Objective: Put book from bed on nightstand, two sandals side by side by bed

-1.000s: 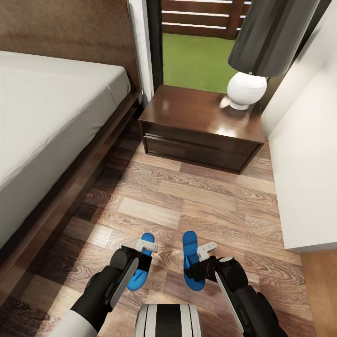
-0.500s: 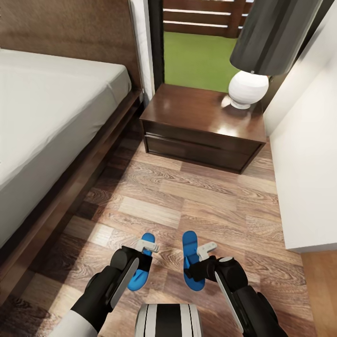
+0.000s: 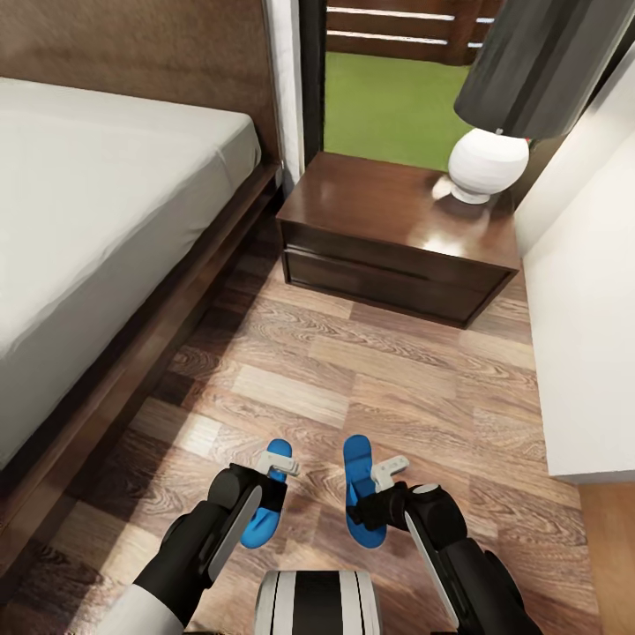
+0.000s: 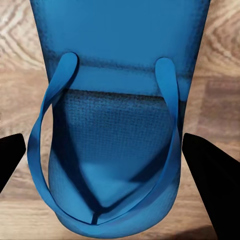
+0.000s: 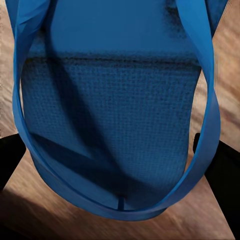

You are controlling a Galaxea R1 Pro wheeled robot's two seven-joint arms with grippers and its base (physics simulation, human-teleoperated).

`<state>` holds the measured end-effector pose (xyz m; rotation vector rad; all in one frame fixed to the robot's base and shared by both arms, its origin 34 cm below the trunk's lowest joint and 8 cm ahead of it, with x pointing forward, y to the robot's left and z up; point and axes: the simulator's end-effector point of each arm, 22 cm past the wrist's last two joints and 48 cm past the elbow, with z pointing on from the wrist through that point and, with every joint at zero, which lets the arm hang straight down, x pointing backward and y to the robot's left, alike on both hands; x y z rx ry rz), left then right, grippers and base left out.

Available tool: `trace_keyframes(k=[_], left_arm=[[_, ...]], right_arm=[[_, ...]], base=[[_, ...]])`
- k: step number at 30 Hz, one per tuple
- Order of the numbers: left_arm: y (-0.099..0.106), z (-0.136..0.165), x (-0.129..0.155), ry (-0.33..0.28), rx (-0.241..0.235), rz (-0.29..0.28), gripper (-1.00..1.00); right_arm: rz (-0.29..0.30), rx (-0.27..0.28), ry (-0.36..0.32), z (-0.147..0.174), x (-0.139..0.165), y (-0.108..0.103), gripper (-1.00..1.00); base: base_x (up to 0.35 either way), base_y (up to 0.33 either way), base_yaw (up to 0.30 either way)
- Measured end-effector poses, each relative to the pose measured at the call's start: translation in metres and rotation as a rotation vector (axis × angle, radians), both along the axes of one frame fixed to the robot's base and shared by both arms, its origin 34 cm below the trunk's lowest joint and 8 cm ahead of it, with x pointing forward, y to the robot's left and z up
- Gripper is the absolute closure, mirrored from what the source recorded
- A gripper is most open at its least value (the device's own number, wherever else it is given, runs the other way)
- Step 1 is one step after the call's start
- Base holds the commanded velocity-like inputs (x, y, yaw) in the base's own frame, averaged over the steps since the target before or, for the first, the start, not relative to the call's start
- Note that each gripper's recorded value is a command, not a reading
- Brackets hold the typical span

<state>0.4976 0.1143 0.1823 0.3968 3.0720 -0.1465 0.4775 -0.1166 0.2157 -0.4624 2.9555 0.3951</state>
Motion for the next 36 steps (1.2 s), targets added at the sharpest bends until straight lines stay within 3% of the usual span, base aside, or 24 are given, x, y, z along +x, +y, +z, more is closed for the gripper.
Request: trace_keyframes(k=[36], left_arm=[[0.000,-0.015,-0.013,0.038,0.000,0.000,1.00]], right_arm=[[0.001,0.002,0.034,-0.014,-0.010,0.001,1.00]], base=[[0.000,0.000,0.109]])
